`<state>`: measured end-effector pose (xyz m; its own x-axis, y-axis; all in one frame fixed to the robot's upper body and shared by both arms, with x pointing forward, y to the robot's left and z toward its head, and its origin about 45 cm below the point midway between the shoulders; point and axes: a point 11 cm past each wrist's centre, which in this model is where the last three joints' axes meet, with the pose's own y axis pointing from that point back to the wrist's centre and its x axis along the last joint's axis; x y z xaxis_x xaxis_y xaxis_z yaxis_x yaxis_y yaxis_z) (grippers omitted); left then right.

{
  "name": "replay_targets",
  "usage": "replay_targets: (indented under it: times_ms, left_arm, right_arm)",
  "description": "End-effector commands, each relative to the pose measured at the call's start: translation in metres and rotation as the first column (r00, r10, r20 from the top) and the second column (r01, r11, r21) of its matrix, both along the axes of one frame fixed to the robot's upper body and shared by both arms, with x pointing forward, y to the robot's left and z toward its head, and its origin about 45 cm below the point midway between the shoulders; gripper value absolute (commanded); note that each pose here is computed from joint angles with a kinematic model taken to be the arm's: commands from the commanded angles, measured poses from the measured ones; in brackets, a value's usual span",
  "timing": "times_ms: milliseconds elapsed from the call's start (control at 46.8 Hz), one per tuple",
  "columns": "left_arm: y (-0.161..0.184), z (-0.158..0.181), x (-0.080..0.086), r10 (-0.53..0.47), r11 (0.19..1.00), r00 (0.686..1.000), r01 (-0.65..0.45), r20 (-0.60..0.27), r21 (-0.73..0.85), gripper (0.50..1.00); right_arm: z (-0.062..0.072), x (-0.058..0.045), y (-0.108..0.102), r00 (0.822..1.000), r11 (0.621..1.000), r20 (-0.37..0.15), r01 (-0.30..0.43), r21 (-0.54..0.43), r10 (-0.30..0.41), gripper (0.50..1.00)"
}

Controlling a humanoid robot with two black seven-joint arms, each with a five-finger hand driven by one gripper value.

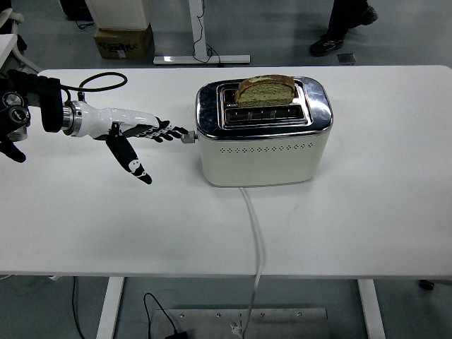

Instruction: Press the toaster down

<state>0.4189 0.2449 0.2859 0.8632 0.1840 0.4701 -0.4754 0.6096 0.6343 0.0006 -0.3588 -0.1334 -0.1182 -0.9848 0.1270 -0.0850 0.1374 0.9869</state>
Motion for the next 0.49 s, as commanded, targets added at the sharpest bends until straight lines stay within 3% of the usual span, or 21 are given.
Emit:
replay_targets:
  times_ms: [0, 470]
  left_arm:
    - [0.003, -0.004, 0.000, 0.008, 1.000, 1.000, -0.008, -0.007, 0.002, 1.000]
    - [-0.001, -0.021, -0.002, 0.015, 1.000, 0.999, -0.015, -0.040, -0.003, 1.000]
  right_arm:
    - [0.000, -0.001, 0.000, 1.000, 1.000, -0.001, 0.001, 0.000, -0.001, 1.000]
    - [0.000, -0.004, 0.000, 1.000, 1.000, -0.006, 0.002, 0.000, -0.002, 0.998]
